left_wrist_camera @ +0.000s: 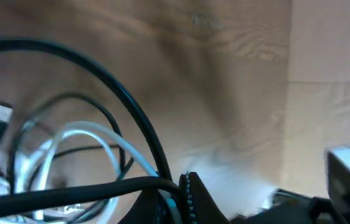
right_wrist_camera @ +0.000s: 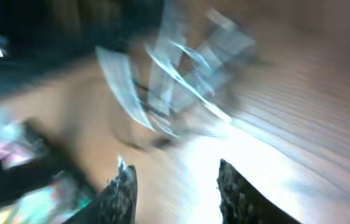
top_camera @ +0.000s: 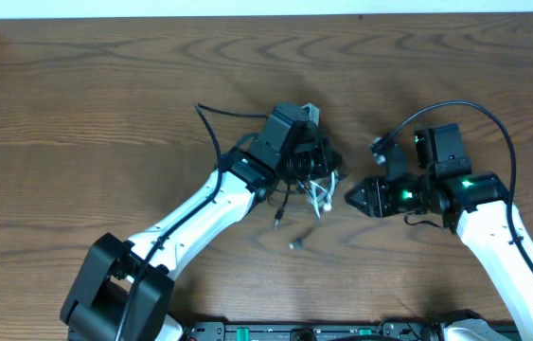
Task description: Untangle cables
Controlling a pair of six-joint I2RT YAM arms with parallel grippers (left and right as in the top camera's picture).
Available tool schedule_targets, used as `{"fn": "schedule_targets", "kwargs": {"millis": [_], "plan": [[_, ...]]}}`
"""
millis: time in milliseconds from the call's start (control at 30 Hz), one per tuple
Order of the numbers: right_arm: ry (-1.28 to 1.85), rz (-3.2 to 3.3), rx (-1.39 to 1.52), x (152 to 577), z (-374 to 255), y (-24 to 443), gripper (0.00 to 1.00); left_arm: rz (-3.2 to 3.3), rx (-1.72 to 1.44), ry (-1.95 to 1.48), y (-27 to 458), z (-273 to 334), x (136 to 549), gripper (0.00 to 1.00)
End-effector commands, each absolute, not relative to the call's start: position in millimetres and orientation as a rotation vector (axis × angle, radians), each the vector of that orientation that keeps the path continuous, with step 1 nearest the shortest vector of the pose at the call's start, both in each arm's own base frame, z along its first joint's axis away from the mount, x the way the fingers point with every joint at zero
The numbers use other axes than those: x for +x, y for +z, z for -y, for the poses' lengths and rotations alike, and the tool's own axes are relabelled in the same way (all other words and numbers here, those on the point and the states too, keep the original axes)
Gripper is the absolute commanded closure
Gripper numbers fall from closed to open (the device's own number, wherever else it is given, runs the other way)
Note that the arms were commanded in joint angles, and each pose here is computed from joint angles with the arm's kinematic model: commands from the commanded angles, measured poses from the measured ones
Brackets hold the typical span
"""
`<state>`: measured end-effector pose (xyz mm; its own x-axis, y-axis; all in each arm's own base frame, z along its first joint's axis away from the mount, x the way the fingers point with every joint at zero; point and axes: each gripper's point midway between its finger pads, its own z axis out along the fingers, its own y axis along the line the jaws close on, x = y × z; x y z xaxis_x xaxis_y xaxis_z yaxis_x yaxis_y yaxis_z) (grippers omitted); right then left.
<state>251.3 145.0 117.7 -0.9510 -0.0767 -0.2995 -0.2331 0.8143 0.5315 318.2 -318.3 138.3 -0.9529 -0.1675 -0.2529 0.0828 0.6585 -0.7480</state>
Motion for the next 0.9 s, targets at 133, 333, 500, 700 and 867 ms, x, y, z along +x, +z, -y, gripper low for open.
{"fn": "schedule_targets", "kwargs": {"millis": [133,333,500,700,867], "plan": [[0.301,-2.809,0.26,268.3,-76.2,93.8,0.52,-2.382,0.258,-1.116,186.0,304.6,317.5,0.93],[0.626,-2.777,0.403,273.0,-111.5,105.0,0.46,-2.296,0.341,-1.23,225.8,306.4,296.6,0.92],[1.03,-2.716,0.413,276.5,-154.2,130.1,0.38,-2.247,0.354,-1.243,244.0,303.4,291.5,0.92],[1.263,-2.638,0.434,282.6,-175.2,153.6,0.35,-2.257,0.354,-1.243,243.7,302.1,288.9,0.93],[1.321,-2.635,0.441,280.3,-179.8,158.2,0.34,-2.268,0.352,-1.241,241.8,301.4,287.9,0.93]]}}
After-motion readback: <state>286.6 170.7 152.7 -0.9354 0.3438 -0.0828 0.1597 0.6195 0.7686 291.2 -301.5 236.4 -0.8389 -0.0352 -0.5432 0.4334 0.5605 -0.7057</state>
